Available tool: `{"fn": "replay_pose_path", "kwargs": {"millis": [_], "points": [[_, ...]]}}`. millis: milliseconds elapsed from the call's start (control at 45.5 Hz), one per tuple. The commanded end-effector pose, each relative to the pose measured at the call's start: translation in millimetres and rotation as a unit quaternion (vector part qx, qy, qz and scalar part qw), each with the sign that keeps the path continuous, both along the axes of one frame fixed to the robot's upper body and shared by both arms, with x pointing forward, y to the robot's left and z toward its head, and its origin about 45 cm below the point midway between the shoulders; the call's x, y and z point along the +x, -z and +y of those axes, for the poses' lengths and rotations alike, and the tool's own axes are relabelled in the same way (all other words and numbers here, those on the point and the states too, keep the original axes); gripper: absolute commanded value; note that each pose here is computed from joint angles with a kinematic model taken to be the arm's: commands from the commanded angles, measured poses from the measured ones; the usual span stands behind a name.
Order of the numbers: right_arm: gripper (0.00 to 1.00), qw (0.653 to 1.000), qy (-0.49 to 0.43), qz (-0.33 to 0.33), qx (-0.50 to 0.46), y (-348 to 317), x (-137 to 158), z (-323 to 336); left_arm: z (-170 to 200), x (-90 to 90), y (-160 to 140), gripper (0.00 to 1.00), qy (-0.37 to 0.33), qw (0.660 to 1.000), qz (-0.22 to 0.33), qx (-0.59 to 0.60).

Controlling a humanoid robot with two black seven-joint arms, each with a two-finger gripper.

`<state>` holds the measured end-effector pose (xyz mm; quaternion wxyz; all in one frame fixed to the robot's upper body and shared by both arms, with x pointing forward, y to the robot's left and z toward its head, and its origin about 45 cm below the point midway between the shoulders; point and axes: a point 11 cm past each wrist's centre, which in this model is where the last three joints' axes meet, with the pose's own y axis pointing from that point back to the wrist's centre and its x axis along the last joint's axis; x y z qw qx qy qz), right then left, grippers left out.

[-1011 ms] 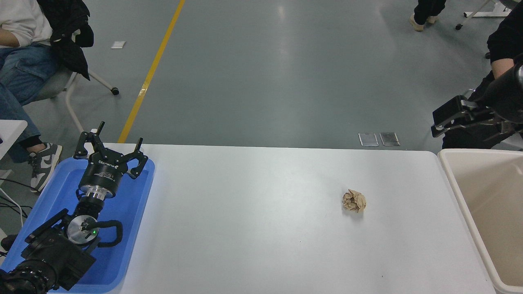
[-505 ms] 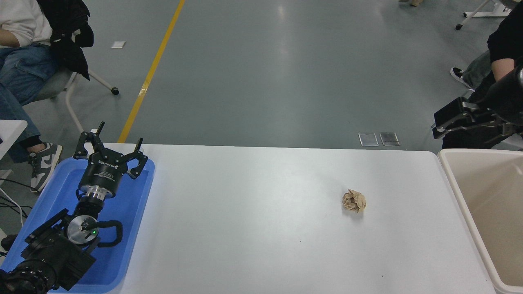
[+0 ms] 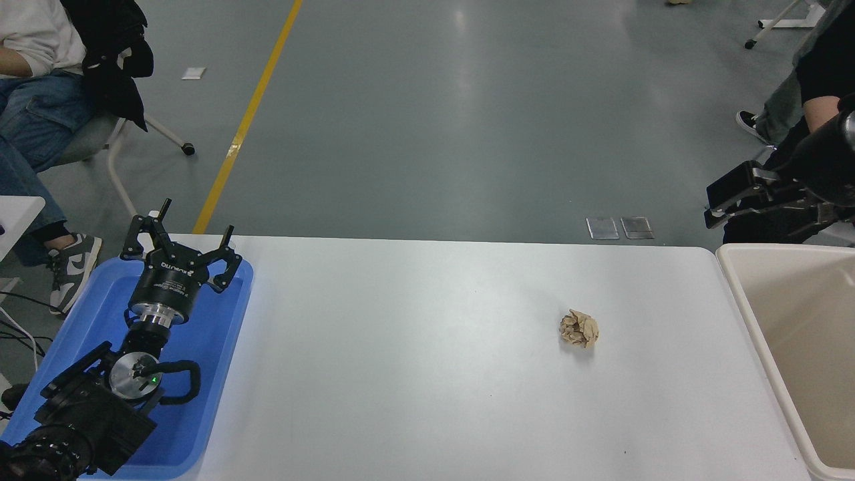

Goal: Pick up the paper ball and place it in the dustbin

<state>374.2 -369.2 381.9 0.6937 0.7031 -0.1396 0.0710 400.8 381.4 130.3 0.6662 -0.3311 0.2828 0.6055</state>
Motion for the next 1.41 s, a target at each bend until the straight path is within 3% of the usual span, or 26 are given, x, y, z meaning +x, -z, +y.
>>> {"fn": "replay_pose_path", "kwargs": {"millis": [0,637,791,1121,1385], "points": [[1.0,1.0,0.021,-0.017,0.0,-3.7,10.0,-12.5,-0.1,-0.1,0.2,1.0,0.0,1.0,0.0,0.001],[1.0,1.0,0.023,-0.018,-0.009,-4.0,12.8,-14.9,0.1,-0.1,0.1,1.0,0.0,1.0,0.0,0.0],[1.0,1.0,0.008,0.021,-0.016,26.8,10.7,-3.9,-0.1,-0.1,0.2,1.0,0.0,1.0,0.0,0.001],[1.0,0.995,-0.043,-0.084,-0.017,110.9,40.1,53.6,0.1,-0.1,0.1,1.0,0.0,1.0,0.0,0.0],[1.0,0.993,-0.075,-0.094,-0.003,168.2,45.9,96.6,-0.1,-0.1,0.2,1.0,0.0,1.0,0.0,0.001]]}}
